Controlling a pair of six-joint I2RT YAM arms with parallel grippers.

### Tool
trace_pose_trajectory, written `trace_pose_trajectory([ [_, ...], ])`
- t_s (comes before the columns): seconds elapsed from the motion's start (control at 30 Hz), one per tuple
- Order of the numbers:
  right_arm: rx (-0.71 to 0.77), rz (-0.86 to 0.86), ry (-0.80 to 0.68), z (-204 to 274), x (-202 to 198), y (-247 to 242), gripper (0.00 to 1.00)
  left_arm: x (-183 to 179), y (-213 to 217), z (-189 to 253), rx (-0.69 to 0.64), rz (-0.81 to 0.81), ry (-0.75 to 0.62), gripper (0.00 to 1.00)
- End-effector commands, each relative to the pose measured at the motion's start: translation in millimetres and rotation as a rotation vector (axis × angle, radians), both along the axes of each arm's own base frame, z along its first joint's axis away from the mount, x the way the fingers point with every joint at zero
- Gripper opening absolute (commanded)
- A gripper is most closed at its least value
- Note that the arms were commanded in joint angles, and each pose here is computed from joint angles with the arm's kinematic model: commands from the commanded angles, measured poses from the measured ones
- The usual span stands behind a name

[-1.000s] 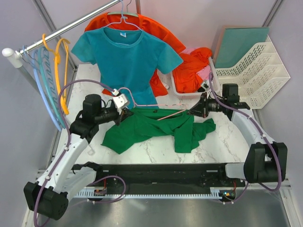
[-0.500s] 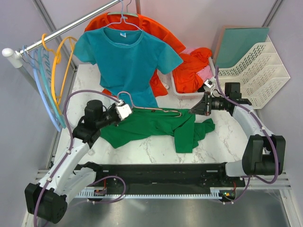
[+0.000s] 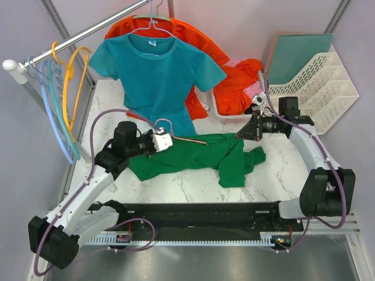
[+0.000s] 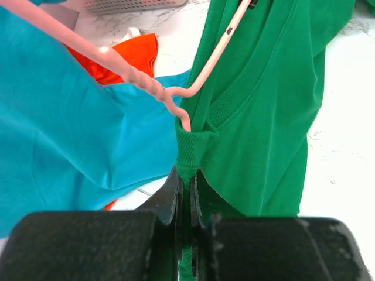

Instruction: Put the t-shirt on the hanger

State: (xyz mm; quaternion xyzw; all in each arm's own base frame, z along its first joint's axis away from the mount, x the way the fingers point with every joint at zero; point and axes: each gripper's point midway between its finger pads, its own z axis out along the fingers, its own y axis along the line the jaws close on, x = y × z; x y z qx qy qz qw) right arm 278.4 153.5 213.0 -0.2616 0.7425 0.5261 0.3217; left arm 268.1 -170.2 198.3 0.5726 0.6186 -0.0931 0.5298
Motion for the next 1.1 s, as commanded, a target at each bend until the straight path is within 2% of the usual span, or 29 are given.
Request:
trace_pose_trajectory([
  [0.0,-0.109,0.023,-0.145,12.0,-0.4,8.5,0.0,9.5,-12.7,28.8,0.032,0.045,-0.038,0.02],
  [0.3,-0.18,0.041,-0.265,36.8,-1.2,28.2,0.0,-4.6,-66.9,62.9,-0.053,-0.073,-0.019,0.02],
  [0.53,-0.198,0.076,-0.325,49.3,-16.5,29.9,0.05,4.9,-76.7,80.7,-0.093,-0.031,-0.03,0.02],
  [0.57,-0.204,0.074,-0.338,51.5,-18.3,28.9,0.1,6.3,-76.8,83.1,-0.099,-0.023,-0.033,0.02],
  [0.67,-0.206,0.087,-0.352,57.7,-23.9,29.5,0.17,8.2,-78.0,91.2,-0.118,-0.011,-0.036,0.02],
  [0.73,-0.21,0.082,-0.373,66.4,-22.2,29.4,0.29,6.5,-79.1,95.2,-0.125,-0.019,-0.041,0.02],
  [0.77,-0.226,0.071,-0.383,68.2,-19.3,27.6,0.38,4.9,-79.1,96.2,-0.125,-0.024,-0.043,0.02],
  [0.93,-0.269,0.047,-0.511,101.7,-7.0,23.3,0.55,-2.1,-82.6,104.3,-0.123,-0.074,-0.067,0.02],
  [0.97,-0.274,0.045,-0.524,105.6,-5.8,22.8,0.62,-1.4,-83.1,106.1,-0.124,-0.074,-0.071,0.02],
  [1.07,-0.301,0.064,-0.582,115.7,-6.8,22.3,0.65,-0.1,-86.1,113.8,-0.136,-0.08,-0.076,0.02],
])
